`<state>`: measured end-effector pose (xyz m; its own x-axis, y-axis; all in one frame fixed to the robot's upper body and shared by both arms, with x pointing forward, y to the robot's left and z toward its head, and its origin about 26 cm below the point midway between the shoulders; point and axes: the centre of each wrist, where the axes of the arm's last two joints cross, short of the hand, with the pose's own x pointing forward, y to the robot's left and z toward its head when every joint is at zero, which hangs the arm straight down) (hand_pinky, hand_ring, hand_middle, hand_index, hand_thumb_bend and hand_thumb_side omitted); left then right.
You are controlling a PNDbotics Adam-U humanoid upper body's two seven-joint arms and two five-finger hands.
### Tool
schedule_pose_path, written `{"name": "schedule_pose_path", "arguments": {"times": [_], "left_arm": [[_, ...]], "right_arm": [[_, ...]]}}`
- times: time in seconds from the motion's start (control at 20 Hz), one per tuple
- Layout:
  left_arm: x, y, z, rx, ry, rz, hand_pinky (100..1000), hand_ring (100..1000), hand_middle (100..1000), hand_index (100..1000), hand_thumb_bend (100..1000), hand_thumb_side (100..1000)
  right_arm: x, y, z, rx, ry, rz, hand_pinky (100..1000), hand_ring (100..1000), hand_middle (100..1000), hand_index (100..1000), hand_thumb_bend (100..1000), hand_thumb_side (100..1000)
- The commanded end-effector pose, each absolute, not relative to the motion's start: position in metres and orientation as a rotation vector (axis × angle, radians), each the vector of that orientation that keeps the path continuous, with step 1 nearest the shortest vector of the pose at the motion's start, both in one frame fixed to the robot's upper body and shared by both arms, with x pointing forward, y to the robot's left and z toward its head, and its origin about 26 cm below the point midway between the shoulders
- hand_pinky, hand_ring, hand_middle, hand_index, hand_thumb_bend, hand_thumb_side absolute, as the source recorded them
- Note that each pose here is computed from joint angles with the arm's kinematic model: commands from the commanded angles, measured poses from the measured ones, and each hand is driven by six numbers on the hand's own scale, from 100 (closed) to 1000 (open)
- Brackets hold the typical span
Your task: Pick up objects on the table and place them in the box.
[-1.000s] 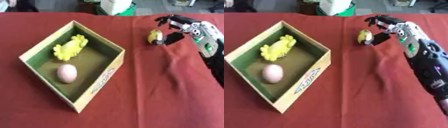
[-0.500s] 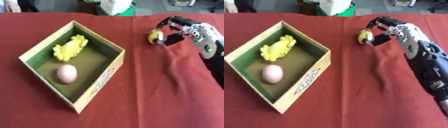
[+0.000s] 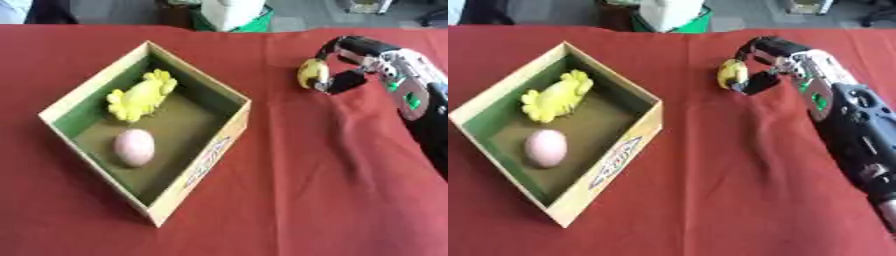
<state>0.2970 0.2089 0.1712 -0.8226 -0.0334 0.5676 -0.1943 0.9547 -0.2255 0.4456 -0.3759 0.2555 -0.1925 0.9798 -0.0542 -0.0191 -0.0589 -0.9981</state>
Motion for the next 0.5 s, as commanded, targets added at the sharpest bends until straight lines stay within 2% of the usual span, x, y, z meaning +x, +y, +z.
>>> {"name": "schedule_pose_path", "arguments": {"times": [0.05, 0.2, 0.5], "left_arm": [[0.295, 0.209, 0.178, 0.157, -2.547, 0.359, 710, 607, 666, 753, 100, 909], [0.295, 0.209, 0.178, 0.155, -2.545, 0.359, 711, 607, 666, 753, 100, 909], [0.295, 0.209, 0.177, 0.159, -2.541, 0.360, 711, 608, 667, 753, 100, 908]], "right_arm": [[0.442, -0.380, 0.268, -1.180, -1.315, 1.413, 704, 891, 635, 719, 101, 375], [0.441, -0.377, 0.270, -1.178, -1.343, 1.420, 695, 872, 614, 698, 100, 291], [0.438, -0.367, 0.278, -1.138, -1.444, 1.390, 674, 826, 557, 652, 100, 189]]}}
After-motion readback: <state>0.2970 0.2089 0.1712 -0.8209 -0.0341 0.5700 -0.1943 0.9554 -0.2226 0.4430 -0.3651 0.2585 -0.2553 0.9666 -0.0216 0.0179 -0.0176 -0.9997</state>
